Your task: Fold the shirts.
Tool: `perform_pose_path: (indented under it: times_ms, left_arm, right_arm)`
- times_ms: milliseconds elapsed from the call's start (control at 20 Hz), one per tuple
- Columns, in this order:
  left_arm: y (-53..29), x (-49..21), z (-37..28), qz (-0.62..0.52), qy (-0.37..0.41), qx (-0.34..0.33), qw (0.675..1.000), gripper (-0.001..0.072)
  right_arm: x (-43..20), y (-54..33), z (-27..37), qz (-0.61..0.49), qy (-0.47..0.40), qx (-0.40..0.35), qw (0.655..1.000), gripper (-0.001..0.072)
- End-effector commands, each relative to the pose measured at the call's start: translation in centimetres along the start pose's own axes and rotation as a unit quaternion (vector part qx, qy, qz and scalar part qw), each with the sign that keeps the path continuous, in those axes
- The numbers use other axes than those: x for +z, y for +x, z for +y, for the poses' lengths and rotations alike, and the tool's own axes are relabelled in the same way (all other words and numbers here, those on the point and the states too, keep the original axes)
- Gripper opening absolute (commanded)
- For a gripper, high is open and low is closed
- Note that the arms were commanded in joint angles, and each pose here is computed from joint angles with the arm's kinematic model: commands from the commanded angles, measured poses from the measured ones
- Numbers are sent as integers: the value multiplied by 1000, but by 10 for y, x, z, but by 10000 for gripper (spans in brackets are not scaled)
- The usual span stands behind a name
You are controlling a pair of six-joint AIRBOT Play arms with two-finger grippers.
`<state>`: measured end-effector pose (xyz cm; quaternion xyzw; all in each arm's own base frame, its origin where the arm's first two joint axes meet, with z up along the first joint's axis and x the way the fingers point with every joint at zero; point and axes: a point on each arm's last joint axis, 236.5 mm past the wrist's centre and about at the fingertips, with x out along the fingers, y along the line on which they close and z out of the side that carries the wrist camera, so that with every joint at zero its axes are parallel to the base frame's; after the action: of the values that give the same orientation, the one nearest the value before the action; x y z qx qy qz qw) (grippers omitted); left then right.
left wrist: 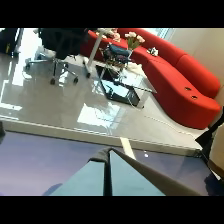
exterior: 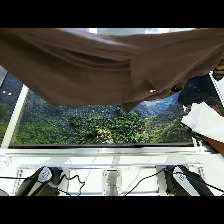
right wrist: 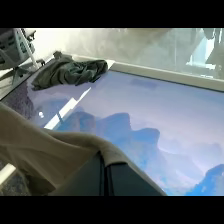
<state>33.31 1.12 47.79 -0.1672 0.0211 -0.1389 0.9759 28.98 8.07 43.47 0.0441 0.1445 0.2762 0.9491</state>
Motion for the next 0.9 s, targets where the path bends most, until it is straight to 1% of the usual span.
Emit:
perform_pose_path:
  times_ms: [0, 150, 250, 350, 450, 550, 650, 700, 800, 850]
  left_arm:
    - [-4, 5, -8, -10, 4, -5, 1000, 8]
    - [-13, 15, -12, -31, 29, 13, 999, 8]
    - [-20, 24, -12, -38, 56, 35, 997, 8]
    - [-30, 45, -15, -71, 80, 57, 993, 7]
    - [-39, 63, -17, -99, 95, 76, 988, 7]
    - [-41, 61, -13, -90, 101, 90, 987, 7]
    - [-29, 38, 3, -40, 80, 91, 992, 7]
    - [-18, 17, 16, 3, 60, 89, 994, 7]
    - [4, -31, 52, 91, -1, 88, 992, 7]
    - [16, -59, 71, 133, -34, 86, 987, 8]
  right_arm:
    - [-8, -6, 5, 20, -21, -30, 999, 16]
    - [12, -41, 13, -11, -62, -100, 993, 16]
    - [31, -63, 35, -47, -94, -112, 988, 15]
    - [46, -79, 50, -75, -114, -121, 983, 15]
    - [45, -89, 38, -69, -116, -155, 979, 14]
    - [35, -88, 22, -44, -111, -178, 977, 14]
    - [24, -71, 7, -9, -106, -180, 978, 14]
    - [15, -54, -2, 15, -100, -174, 979, 15]
    - [-22, -4, -26, 94, -66, -149, 982, 14]
    - [-48, 28, -37, 141, -43, -124, 981, 15]
